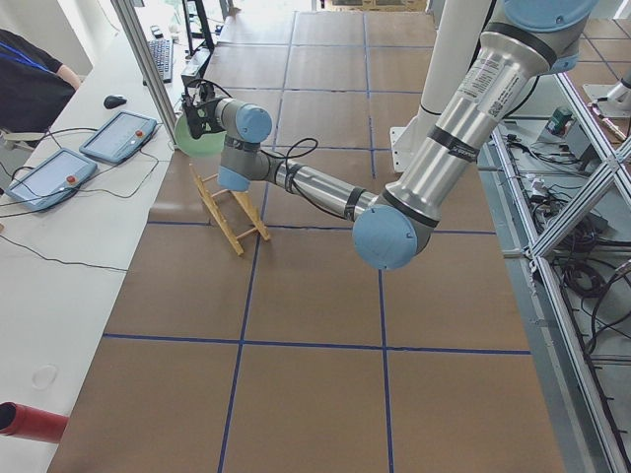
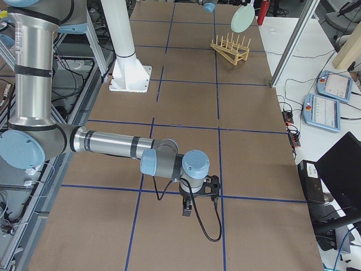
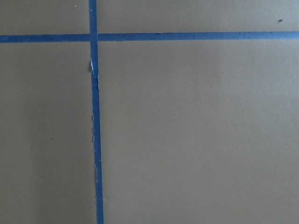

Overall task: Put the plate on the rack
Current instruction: 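Lower the upright plate with the left gripper into the rack pegs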

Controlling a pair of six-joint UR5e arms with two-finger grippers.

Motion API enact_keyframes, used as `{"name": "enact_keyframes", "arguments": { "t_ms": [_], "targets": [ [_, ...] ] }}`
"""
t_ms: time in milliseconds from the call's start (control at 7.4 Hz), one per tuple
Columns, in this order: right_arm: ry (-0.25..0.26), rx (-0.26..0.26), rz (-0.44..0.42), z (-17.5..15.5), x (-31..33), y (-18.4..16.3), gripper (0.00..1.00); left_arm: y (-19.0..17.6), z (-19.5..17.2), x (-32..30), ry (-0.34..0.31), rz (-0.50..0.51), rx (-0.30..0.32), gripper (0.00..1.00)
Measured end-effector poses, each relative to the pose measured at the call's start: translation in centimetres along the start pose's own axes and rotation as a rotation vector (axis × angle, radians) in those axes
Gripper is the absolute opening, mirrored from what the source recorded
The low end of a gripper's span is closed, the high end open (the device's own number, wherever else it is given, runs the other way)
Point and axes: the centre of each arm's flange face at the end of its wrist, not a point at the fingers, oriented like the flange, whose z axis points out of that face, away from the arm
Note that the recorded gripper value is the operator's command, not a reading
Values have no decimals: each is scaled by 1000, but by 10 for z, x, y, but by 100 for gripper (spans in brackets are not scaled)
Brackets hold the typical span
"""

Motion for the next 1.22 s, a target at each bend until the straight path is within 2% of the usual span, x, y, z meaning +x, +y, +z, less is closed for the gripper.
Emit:
{"name": "enact_keyframes", "arguments": {
  "t_ms": [270,676,1216],
  "targets": [
    [0,0,-1,0,0,0,100,-7,15,-11,-9,-7,16,0],
    [0,0,0,0,0,0,100,2,35,-25,-19,-19,23,0],
    [0,0,0,0,0,0,100,7,44,-41,-45,-27,19,0]
  ]
}}
